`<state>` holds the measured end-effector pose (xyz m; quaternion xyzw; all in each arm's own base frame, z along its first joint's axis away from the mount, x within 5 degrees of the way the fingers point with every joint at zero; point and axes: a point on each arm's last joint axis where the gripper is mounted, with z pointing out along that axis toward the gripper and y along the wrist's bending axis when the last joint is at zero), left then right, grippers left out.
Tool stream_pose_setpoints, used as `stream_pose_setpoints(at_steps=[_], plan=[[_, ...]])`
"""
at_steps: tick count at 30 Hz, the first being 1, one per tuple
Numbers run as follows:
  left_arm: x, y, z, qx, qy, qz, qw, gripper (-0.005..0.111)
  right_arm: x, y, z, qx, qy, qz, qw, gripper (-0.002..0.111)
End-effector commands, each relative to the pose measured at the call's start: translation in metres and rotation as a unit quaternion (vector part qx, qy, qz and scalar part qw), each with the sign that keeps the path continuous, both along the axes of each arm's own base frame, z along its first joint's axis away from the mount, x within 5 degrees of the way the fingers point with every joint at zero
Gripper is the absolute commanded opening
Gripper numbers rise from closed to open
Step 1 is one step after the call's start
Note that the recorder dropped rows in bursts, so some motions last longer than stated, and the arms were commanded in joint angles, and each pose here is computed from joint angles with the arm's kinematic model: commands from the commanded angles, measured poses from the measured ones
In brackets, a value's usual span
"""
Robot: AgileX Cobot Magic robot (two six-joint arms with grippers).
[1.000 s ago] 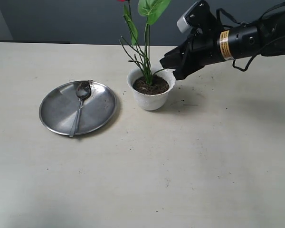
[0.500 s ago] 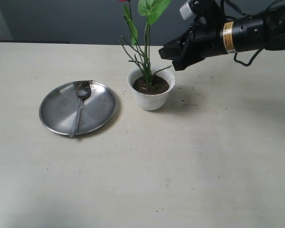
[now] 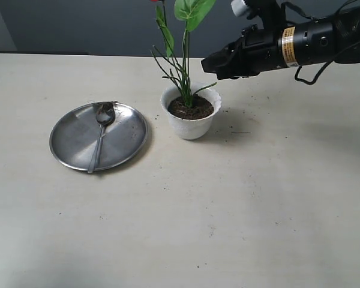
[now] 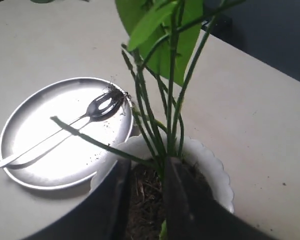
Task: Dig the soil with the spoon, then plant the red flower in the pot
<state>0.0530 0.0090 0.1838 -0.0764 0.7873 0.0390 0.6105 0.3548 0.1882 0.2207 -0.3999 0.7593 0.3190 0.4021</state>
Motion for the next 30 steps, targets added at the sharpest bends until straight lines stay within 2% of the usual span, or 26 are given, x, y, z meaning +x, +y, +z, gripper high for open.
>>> stream_pose_setpoints(at_steps=[1, 3, 8, 11, 15, 21, 30], plan=[[0.000, 0.000, -0.001, -0.003, -0.004, -0.002, 1.000, 0.000, 0.002, -0.001, 0.012, 0.032, 0.020, -0.038, 0.999, 0.011], [0.000, 0.000, -0.001, -0.003, -0.004, -0.002, 1.000, 0.000, 0.001, -0.004, 0.023, 0.031, 0.002, -0.055, 0.998, 0.001], [0.000, 0.000, -0.001, -0.003, -0.004, -0.002, 1.000, 0.000, 0.001, -0.023, 0.065, 0.010, -0.079, -0.154, 0.985, -0.001], [0.000, 0.000, -0.001, -0.003, -0.004, -0.002, 1.000, 0.000, -0.004, -0.028, 0.081, 0.011, -0.102, -0.168, 0.980, -0.001], [0.000, 0.000, -0.001, -0.003, -0.004, -0.002, 1.000, 0.000, -0.007, -0.031, 0.087, 0.014, -0.098, -0.182, 0.978, -0.001], [0.000, 0.000, -0.001, -0.003, -0.004, -0.002, 1.000, 0.000, -0.005, -0.044, 0.095, 0.012, -0.098, -0.255, 0.962, -0.001], [0.000, 0.000, -0.001, -0.003, -0.004, -0.002, 1.000, 0.000, -0.022, -0.071, 0.113, -0.003, -0.147, -0.354, 0.924, -0.001]])
